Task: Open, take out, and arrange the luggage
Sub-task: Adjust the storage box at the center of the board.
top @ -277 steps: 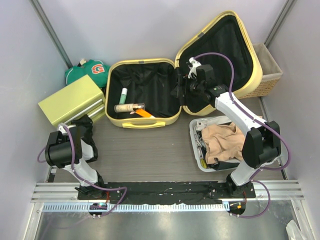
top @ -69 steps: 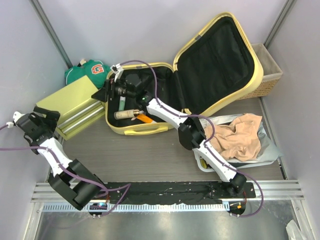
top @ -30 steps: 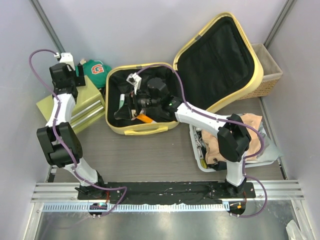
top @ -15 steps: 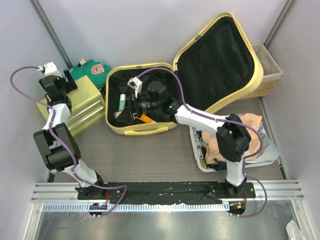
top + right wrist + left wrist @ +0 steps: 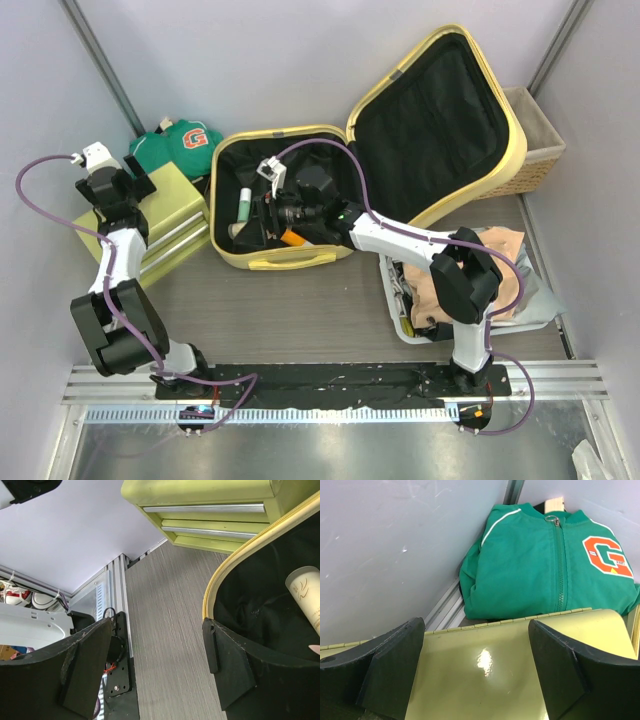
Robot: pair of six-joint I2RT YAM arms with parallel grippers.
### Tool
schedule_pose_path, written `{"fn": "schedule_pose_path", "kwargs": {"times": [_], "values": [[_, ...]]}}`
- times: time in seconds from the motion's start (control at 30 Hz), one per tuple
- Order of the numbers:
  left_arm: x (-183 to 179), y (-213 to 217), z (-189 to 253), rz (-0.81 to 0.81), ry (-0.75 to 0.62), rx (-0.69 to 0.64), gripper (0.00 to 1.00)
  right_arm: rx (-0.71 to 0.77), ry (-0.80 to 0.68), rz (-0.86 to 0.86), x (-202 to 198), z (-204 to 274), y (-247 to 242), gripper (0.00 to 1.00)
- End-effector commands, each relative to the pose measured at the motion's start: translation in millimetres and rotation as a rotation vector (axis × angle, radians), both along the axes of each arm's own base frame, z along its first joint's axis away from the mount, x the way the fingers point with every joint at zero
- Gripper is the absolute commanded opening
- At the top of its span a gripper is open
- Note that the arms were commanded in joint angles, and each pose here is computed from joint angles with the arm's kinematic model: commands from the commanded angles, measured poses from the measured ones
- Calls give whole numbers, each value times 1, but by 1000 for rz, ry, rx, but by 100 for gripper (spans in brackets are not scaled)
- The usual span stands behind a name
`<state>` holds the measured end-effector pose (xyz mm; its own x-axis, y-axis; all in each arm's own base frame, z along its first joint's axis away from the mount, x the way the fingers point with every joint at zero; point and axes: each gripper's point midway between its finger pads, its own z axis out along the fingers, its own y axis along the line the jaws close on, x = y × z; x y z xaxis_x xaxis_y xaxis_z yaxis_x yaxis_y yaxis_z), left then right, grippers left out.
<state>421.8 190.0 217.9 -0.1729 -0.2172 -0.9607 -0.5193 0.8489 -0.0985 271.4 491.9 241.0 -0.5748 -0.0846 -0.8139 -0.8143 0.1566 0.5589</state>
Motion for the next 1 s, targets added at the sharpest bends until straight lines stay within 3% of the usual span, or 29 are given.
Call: {"fn": "schedule_pose_path", "kwargs": {"times": [0.0,0.23,0.47,0.57,0.7,0.83,0.97], "values": [[-113,-23,-147,210,531,-273,91,57,-48,-11,0,23,-1,81],[-168,-31,-148,356,570,-308,92,50,-35,-37,2,18,-1,81],[-187,-34,-114,387,476,-276,92,51,-24,-15,-9,15,9,79],[-175,-29,-80,363,345,-226,92,48,-30,-13,-10,18,7,80],[-133,-19,-31,205,188,-64,93,46,-32,-6,-12,20,7,79],[-104,-7,-32,100,208,55,95,33,-37,2,-15,18,8,79],[-72,-11,-37,-8,205,47,94,-3,-42,4,-17,7,12,78]]}}
